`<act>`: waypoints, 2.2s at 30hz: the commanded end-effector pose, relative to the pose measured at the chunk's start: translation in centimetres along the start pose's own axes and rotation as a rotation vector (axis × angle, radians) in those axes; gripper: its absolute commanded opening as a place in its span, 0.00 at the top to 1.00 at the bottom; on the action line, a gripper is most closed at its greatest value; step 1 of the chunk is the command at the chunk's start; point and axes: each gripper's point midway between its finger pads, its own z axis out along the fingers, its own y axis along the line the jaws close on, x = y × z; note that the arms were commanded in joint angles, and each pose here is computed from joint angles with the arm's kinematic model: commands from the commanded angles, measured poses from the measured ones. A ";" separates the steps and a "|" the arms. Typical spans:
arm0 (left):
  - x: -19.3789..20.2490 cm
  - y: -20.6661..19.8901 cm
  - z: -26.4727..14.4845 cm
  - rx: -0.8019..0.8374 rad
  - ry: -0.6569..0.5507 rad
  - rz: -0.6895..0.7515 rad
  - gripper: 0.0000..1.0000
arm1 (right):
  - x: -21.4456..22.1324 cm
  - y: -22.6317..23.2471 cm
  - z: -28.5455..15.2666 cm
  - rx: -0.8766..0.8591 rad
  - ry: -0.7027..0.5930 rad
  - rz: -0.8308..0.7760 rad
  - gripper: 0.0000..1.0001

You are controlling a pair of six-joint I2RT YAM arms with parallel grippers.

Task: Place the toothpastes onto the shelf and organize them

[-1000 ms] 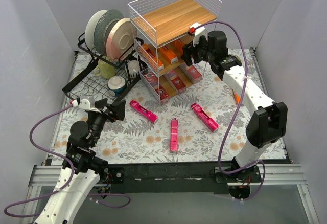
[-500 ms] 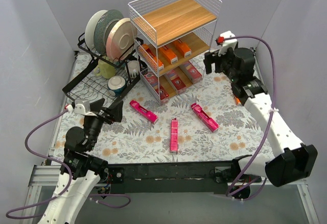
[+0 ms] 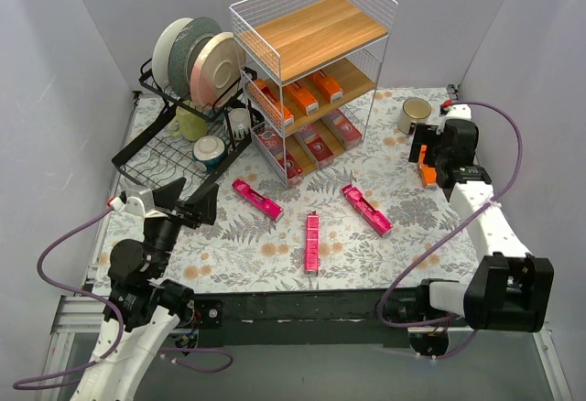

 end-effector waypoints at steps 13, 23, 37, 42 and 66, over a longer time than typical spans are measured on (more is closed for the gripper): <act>-1.2 -0.4 -0.4 0.005 -0.024 0.004 0.02 | 10.0 -3.4 7.7 -0.024 0.287 0.128 0.10; -0.4 -0.2 0.1 -0.001 0.007 0.012 0.02 | 11.7 -3.7 9.3 -0.047 0.336 0.104 0.26; 0.1 -0.2 0.4 0.003 0.027 0.018 0.02 | 13.6 -1.1 9.0 -0.125 0.368 0.054 0.51; 0.2 -0.2 0.4 0.004 0.029 0.019 0.02 | 13.4 1.6 8.2 -0.166 0.368 -0.031 0.54; 0.4 -0.3 0.6 0.011 0.039 0.022 0.02 | 16.6 7.3 6.1 -0.293 0.349 -0.162 0.34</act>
